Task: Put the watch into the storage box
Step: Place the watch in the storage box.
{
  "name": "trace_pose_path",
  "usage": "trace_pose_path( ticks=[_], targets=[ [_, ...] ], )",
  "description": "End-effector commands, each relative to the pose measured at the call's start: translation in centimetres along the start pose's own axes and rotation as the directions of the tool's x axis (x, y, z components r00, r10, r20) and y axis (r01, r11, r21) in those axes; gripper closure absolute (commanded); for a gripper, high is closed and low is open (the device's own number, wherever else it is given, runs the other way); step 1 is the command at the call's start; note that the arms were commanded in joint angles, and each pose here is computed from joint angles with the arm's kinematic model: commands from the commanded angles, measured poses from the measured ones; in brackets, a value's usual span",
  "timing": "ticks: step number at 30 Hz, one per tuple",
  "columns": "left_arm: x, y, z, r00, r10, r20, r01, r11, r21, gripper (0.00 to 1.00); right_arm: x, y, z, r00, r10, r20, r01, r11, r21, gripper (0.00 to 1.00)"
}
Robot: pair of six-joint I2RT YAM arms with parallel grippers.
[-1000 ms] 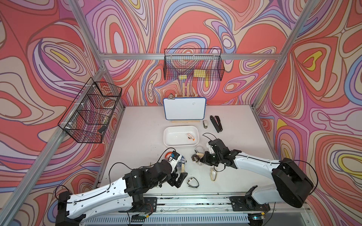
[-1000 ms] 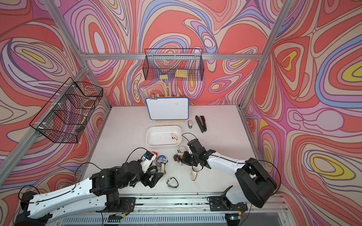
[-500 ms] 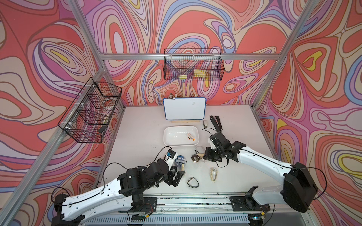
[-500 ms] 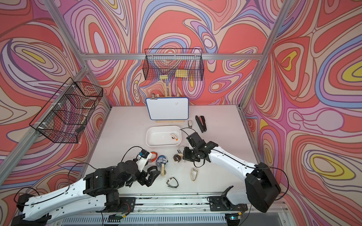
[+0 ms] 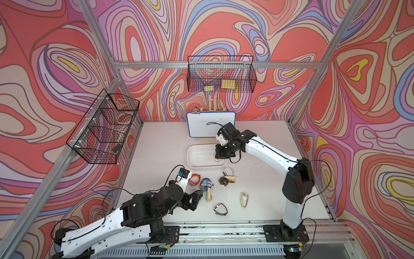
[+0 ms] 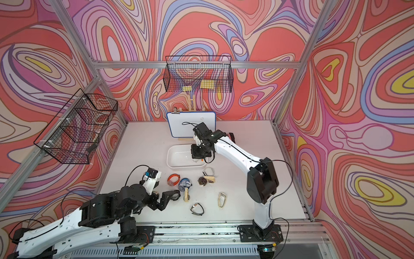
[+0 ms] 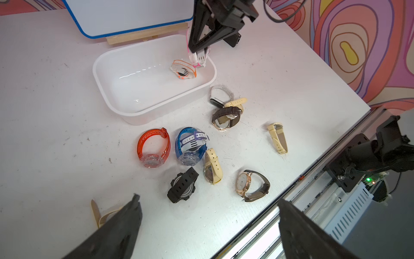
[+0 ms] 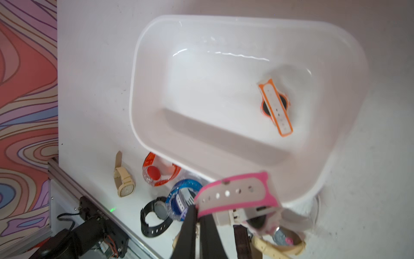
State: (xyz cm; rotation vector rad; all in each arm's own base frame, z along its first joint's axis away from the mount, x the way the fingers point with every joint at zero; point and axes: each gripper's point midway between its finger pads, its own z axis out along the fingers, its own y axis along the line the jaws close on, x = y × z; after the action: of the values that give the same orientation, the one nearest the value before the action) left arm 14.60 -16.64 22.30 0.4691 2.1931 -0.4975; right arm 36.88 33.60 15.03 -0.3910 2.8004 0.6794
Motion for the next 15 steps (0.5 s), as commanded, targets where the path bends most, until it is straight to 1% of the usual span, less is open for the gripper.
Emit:
trace_pose_path(
  ticks=[1,3,8,13,15],
  targets=[
    [-0.2,1.0,-0.9,1.0,-0.004,-0.002,0.003,0.999,-0.049,0.0,0.3,-0.3,2.3,0.993,-0.053,-0.106,0.054,0.999,0.006,1.0],
    [-0.3,1.2,-1.0,1.0,-0.008,0.0,0.008,0.998,-0.057,0.0,0.0,-0.6,4.0,0.989,-0.055,-0.138,0.056,0.998,0.008,1.0],
    [-0.2,1.8,-1.2,1.0,-0.017,-0.009,0.016,0.996,-0.088,0.0,0.8,-1.7,7.8,0.975,-0.043,-0.22,0.047,0.999,0.012,1.0],
    [-0.3,1.8,-1.1,1.0,-0.02,-0.019,0.018,0.995,-0.102,0.0,1.7,-3.5,9.9,0.96,-0.035,-0.276,0.055,0.996,0.067,1.0],
    [-0.4,1.8,-1.0,1.0,-0.02,-0.023,0.017,0.994,-0.112,0.0,1.8,-4.0,10.4,0.959,-0.029,-0.283,0.055,0.995,0.086,1.0]
  ],
)
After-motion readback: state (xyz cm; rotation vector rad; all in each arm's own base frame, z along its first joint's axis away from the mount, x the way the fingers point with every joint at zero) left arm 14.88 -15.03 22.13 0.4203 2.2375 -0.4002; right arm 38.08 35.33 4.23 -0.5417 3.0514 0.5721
